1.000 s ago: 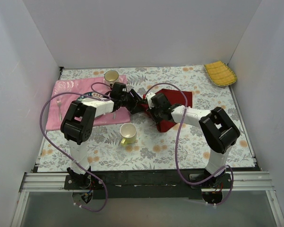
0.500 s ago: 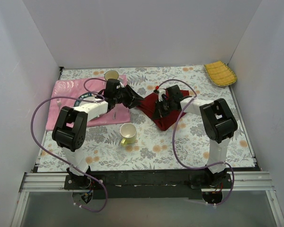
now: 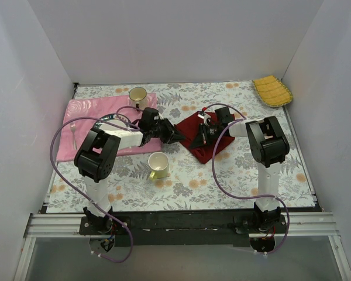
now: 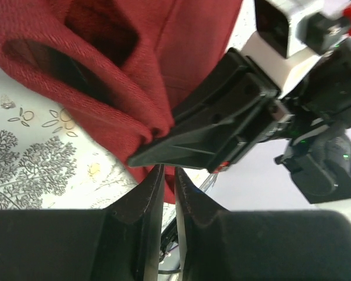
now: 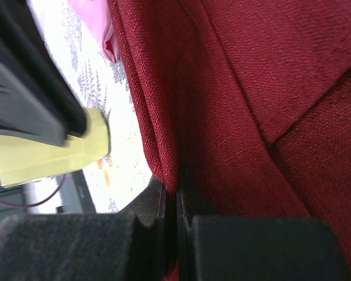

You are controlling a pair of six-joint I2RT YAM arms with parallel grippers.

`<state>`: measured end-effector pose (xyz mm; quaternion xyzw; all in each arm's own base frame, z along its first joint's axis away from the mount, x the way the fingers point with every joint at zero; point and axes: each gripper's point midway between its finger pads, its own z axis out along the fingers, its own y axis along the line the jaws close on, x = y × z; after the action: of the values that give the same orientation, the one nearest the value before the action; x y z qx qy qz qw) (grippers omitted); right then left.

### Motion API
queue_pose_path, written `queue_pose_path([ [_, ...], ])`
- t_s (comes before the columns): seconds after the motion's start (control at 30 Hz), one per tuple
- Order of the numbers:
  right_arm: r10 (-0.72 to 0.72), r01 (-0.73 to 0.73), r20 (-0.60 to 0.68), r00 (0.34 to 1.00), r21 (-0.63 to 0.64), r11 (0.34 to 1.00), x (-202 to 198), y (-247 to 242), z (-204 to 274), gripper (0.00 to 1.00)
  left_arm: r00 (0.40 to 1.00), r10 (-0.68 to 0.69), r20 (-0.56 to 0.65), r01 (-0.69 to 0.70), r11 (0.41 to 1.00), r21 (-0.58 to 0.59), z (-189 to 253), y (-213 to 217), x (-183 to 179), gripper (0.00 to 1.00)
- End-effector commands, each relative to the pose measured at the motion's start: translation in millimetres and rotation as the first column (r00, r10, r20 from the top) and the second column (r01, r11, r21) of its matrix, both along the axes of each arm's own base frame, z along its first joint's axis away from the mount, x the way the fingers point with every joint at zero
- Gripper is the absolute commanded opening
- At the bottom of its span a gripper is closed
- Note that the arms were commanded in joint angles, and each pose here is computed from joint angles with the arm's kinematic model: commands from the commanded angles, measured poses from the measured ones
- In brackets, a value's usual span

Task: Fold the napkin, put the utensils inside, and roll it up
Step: Roll the napkin with the utensil

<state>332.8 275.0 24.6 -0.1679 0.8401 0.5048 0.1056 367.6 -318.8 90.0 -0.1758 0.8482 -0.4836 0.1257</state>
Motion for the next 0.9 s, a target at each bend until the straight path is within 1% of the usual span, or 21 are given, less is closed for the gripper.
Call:
queue_pose_path([
  [0.0, -0.052, 0.023, -0.206, 0.977, -0.141, 0.99, -29, -21, -48, 0.01, 0.999, -0.009, 0.032, 0.009, 1.0, -0.014, 4, -11, 7, 0.11],
  [0.2, -0.065, 0.033, -0.21, 0.976, -0.15, 0.988, -26, -23, -51, 0.01, 1.0, -0.001, 0.007, 0.001, 1.0, 0.007, -11, -14, 8, 0.06],
  [0.33, -0.064, 0.034, -0.209, 0.976, -0.145, 0.989, -24, -23, -48, 0.01, 1.0, 0.003, 0.005, -0.003, 1.0, -0.001, -16, -18, 14, 0.04],
  [0.47, -0.063, 0.034, -0.206, 0.977, -0.143, 0.989, -24, -23, -47, 0.01, 1.0, 0.006, 0.014, -0.006, 1.0, 0.0, -17, -23, 20, 0.03],
  [0.5, -0.062, 0.033, -0.206, 0.977, -0.143, 0.989, -24, -23, -48, 0.01, 1.0, 0.002, -0.014, -0.002, 1.0, 0.009, -26, -24, 19, 0.02],
  [0.57, -0.065, 0.036, -0.203, 0.977, -0.143, 0.989, -23, -23, -47, 0.01, 1.0, 0.001, -0.029, -0.001, 1.0, 0.005, -29, -26, 19, 0.01],
  [0.7, -0.066, 0.038, -0.205, 0.977, -0.141, 0.989, -22, -22, -45, 0.01, 1.0, 0.007, -0.024, -0.007, 1.0, 0.013, -30, -28, 21, 0.01],
  [0.8, -0.068, 0.036, -0.21, 0.975, -0.149, 0.988, -23, -23, -44, 0.01, 0.999, 0.013, -0.05, -0.011, 0.999, 0.03, -42, -29, 23, 0.0],
  [0.87, -0.072, 0.039, -0.187, 0.98, -0.176, 0.984, -20, -25, -42, 0.01, 0.998, 0.022, -0.067, -0.019, 0.999, 0.051, -52, -28, 23, 0.0],
])
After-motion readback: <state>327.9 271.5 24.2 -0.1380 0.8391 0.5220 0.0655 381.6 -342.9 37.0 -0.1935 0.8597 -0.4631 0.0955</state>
